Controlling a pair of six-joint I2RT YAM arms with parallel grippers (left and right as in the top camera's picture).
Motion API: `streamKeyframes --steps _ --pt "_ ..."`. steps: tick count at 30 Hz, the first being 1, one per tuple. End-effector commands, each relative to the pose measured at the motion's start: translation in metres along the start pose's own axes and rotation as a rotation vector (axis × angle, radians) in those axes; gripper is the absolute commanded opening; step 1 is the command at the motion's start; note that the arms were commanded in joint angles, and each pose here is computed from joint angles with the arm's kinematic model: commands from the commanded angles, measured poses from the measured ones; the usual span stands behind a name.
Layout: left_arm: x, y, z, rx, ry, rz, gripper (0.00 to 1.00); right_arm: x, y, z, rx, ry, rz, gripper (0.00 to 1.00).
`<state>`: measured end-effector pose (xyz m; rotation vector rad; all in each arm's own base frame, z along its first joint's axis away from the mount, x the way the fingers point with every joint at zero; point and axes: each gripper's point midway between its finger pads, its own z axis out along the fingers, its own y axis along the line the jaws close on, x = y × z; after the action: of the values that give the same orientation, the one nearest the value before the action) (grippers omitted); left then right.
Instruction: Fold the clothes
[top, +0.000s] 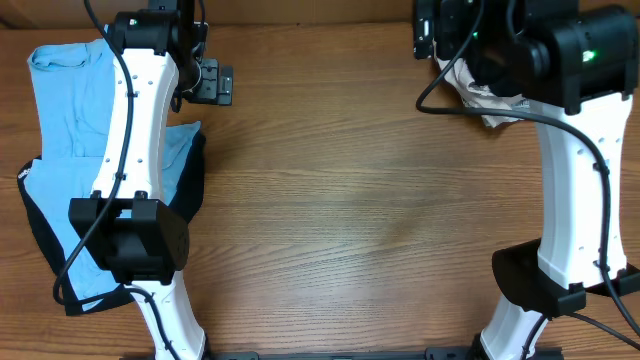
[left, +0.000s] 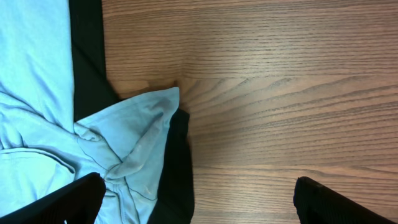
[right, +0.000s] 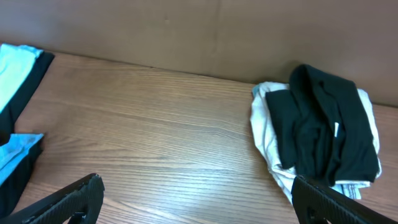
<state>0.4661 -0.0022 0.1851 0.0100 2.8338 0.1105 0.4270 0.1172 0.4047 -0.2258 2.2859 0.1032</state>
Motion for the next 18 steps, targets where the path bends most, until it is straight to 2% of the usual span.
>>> streamKeyframes --steps 1,10,18 --pt "-0.002 0.004 0.004 0.005 0.002 -0.002 1.00 -0.009 0.012 -0.010 0.016 -0.050 -0.041 1.00" --pt "-0.002 0.004 0.003 0.005 0.001 -0.002 1.00 -0.037 0.030 -0.019 -0.044 -0.207 -0.017 1.00" --pt "-0.002 0.004 0.004 0.005 0.002 -0.002 1.00 -0.019 0.025 -0.038 -0.056 -0.316 -0.004 1.00"
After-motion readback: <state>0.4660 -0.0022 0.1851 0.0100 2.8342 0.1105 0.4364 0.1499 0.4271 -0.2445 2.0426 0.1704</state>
